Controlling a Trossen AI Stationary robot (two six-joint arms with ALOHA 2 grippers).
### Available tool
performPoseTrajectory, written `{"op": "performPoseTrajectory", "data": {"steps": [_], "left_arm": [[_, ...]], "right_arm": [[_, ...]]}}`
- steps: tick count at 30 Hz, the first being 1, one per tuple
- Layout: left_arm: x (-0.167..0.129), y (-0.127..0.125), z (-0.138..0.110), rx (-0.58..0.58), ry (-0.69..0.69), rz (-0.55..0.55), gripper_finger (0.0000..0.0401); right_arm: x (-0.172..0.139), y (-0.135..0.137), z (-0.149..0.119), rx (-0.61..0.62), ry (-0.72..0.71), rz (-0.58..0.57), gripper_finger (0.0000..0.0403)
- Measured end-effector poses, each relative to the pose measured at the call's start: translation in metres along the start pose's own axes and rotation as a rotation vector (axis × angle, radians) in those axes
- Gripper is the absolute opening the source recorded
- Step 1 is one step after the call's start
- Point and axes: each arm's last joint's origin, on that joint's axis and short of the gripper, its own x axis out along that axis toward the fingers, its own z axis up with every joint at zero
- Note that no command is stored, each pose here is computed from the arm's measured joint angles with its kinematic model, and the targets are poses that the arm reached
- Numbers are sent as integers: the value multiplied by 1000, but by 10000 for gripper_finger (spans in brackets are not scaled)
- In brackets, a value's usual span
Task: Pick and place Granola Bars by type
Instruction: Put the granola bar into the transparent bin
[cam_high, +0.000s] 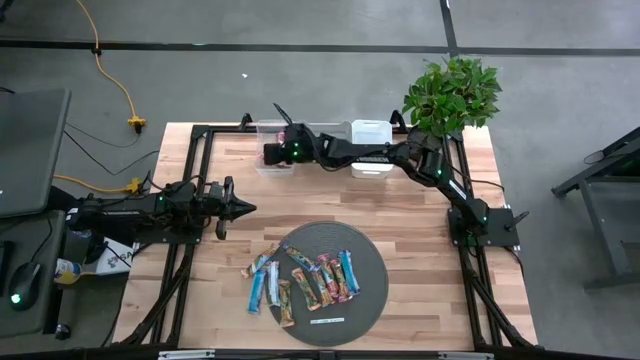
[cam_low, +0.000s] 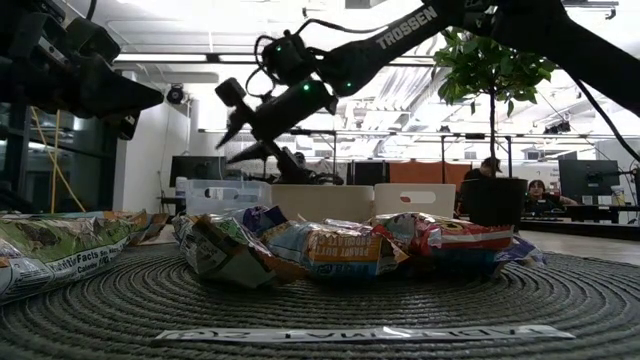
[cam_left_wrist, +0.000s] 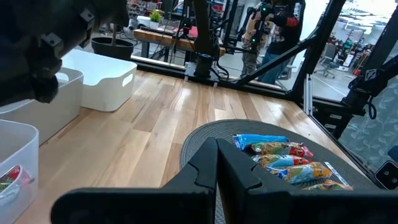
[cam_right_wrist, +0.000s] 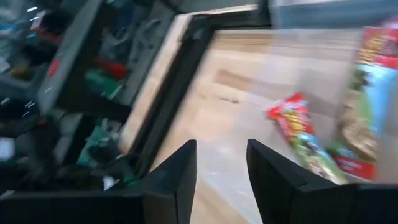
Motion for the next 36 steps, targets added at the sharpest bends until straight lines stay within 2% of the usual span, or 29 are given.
{"op": "performPoseTrajectory", "data": {"steps": [5,9,12,17,27,36], "left_arm": [[0,0,0,0,0,0,0],[0,0,0,0,0,0,0],[0,0,0,0,0,0,0],[0,0,0,0,-1,1,0],[0,0,0,0,0,1,0],[0,0,0,0,0,1,0]], "right_arm": [[-4,16,-6,-162,31,92,124],[-24,40,-1,-317,2,124,124],[-44,57,5,-411,-5,105,124],[-84,77,12,-505,22,-10,124],[-161,111,-4,-534,128,-187,124],[-190,121,-46,-434,294,-297,123]]}}
